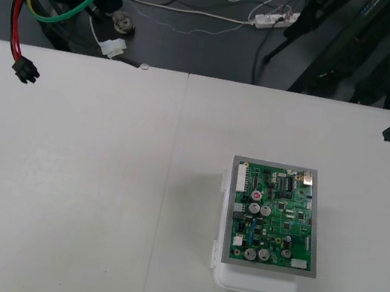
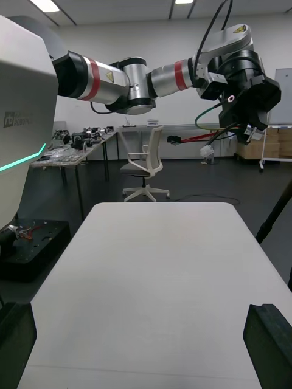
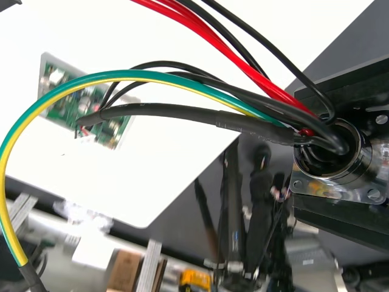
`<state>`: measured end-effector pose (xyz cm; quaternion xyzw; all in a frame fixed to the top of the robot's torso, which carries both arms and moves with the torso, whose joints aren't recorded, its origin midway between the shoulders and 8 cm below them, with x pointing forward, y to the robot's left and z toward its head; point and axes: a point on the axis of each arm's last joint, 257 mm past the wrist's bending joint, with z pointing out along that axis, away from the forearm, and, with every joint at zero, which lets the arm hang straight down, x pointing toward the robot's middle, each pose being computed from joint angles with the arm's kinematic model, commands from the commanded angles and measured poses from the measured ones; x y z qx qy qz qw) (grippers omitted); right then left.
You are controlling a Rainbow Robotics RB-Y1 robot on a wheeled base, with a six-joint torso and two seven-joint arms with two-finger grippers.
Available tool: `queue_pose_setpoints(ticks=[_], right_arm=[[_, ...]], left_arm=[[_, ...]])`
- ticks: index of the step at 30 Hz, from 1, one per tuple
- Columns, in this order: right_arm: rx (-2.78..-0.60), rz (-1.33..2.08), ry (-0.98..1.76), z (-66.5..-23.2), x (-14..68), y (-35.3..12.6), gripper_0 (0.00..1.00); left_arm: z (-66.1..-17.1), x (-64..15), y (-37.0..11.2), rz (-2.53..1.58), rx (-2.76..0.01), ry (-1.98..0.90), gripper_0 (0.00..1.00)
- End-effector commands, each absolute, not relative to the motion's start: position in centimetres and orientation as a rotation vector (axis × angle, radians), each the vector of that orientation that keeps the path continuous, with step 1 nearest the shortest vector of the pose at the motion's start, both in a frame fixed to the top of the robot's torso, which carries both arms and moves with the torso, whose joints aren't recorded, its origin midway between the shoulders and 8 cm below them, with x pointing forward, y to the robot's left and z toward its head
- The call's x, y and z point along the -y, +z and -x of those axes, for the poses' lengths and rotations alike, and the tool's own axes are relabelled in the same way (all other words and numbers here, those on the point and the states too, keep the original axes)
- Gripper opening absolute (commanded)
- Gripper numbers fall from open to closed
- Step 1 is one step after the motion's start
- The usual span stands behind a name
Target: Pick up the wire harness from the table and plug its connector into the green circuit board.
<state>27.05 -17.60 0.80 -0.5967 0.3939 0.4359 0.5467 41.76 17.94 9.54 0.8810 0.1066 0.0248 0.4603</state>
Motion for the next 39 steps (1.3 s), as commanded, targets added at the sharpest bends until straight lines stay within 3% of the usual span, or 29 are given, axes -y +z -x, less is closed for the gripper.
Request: queue_pose_setpoints(ticks=[1,20,39], right_arm=[[-0.909,1.474,1.038,-26.2,16.0,1.6,1.00],[-0.973,1.354,1.090,-28.3,13.0,3.4,1.00],[-1.012,1.326,1.125,-27.4,12.1,5.3,1.00]], left_arm=[[-39.1,-15.8,10.0,-2.113,-0.307,-0.047,0.00],[-32.9,-9.1,7.8,-1.913,-0.490,-0.389,0.00],[-31.3,-5.4,3.8,-1.647,-0.738,-0.816,0.00]])
